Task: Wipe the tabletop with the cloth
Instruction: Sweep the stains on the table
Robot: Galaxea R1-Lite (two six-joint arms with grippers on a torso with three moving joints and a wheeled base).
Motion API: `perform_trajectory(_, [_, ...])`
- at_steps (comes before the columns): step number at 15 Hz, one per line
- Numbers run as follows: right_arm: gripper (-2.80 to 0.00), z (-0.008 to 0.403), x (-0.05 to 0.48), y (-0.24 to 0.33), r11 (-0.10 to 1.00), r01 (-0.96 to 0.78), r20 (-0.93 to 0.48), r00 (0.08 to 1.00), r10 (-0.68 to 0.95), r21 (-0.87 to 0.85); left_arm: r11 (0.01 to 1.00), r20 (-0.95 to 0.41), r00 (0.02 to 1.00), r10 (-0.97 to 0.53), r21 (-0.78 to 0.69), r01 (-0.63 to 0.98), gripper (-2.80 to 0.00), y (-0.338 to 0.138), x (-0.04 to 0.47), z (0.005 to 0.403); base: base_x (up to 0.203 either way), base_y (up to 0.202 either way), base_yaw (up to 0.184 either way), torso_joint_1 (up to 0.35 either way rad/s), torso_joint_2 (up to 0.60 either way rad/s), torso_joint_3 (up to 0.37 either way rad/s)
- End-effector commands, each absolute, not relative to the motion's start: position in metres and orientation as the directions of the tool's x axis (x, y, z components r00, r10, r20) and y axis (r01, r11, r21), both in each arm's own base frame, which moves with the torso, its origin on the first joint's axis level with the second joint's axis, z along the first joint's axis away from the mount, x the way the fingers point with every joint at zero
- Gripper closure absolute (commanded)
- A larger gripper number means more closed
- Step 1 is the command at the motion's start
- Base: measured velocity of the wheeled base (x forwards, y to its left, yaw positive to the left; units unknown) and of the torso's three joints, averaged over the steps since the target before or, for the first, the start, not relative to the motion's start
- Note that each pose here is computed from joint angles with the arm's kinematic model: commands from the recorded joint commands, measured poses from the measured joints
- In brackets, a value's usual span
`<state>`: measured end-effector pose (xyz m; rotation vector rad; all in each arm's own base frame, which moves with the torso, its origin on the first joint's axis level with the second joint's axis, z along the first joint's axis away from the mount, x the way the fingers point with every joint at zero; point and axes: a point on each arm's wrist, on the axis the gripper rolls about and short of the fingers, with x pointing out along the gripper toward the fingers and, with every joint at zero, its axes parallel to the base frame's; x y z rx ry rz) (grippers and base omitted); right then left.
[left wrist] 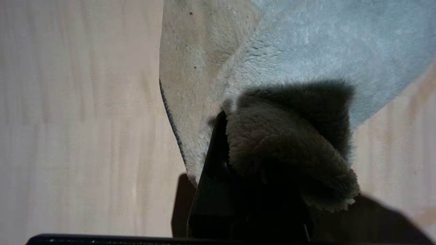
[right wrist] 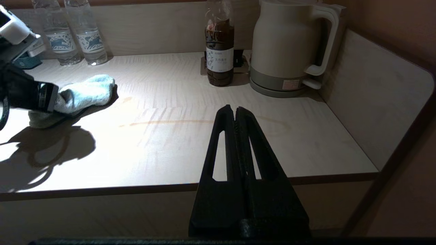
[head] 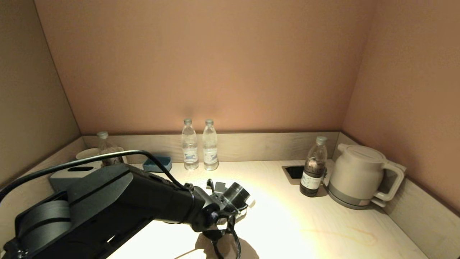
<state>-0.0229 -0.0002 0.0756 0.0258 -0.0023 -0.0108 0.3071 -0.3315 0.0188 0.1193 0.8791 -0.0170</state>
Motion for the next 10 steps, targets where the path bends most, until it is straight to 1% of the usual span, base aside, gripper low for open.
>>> perform_trajectory(1, [0.00,0.076,-0.023,0.000,1.000,0.011,0.002,1.000,-0.011,0.026,0.994,-0.766,0.640,0.060,0.106,0.034,0.00,-0.339,0.328,0.008,0.000,0.000,0.000,0.000,0.00,0.000])
perform_trajectory(3, [0.00,0.076,-0.023,0.000,1.000,0.012,0.002,1.000,-0.012,0.026,0.995,-0.751,0.657,0.065,0.102,0.018,0.00,-0.346,0.341,0.012,0.000,0.000,0.000,0.000,0.00,0.000])
perform_trajectory(4, [0.00,0.076,-0.023,0.000,1.000,0.011,0.002,1.000,-0.011,0.026,0.992,-0.742,0.667,0.073,0.123,0.028,0.00,-0.349,0.348,0.009,0.000,0.000,0.000,0.000,0.00,0.000])
perform_trajectory(5, [0.00,0.076,-0.023,0.000,1.000,0.012,0.002,1.000,-0.012,0.026,0.987,-0.734,0.674,0.086,0.154,0.042,0.00,-0.348,0.352,0.005,0.000,0.000,0.000,0.000,0.00,0.000])
perform_trajectory(7, [0.00,0.076,-0.023,0.000,1.000,0.012,0.002,1.000,-0.012,0.026,0.987,-0.734,0.674,0.086,0.154,0.042,0.00,-0.348,0.352,0.005,0.000,0.000,0.000,0.000,0.00,0.000])
perform_trajectory(9, [0.00,0.076,-0.023,0.000,1.000,0.011,0.002,1.000,-0.011,0.026,0.984,-0.692,0.712,0.117,0.177,0.011,0.00,-0.344,0.364,-0.010,0.000,0.000,0.000,0.000,0.00,0.000])
perform_trajectory(10, [0.00,0.076,-0.023,0.000,1.000,0.011,0.002,1.000,-0.011,0.026,0.984,-0.691,0.714,0.118,0.179,0.010,0.00,-0.344,0.365,-0.010,0.000,0.000,0.000,0.000,0.00,0.000])
